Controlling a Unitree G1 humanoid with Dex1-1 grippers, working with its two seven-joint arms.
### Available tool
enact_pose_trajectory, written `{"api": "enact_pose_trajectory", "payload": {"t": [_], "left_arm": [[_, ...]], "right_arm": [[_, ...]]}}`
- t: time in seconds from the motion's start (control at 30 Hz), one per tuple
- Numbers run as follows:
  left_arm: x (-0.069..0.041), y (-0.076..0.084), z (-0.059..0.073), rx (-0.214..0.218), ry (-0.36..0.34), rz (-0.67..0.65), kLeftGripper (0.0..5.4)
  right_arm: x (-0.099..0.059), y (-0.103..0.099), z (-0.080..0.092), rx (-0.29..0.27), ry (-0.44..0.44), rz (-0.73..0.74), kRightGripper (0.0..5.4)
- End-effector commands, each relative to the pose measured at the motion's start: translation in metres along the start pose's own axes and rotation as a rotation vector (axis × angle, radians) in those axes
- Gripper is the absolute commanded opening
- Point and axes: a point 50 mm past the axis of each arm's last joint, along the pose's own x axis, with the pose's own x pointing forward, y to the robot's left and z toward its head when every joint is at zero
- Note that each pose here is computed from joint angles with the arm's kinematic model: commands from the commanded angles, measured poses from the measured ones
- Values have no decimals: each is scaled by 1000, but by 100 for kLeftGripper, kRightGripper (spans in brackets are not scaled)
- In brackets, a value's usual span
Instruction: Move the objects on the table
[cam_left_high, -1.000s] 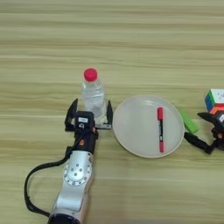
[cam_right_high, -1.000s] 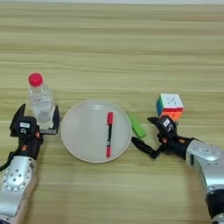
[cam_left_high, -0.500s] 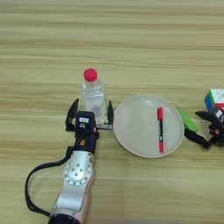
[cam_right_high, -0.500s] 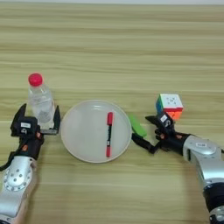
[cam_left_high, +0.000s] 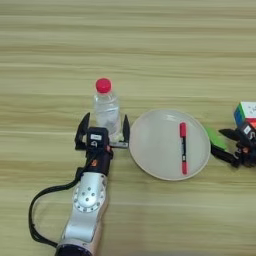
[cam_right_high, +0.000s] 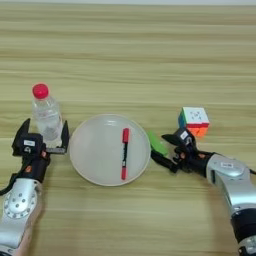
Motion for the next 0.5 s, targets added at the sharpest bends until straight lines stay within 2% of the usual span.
{"api": "enact_pose_trajectory", "payload": {"t": [0.03,0.5], "left_arm": [[-1,-7,1,-25,-2,4,540],[-1,-7,2,-29,-5,3,540]], "right_arm": [[-9,11,-40,67,198,-12,322],[-8,11,-36,44,190,-30,205]]}}
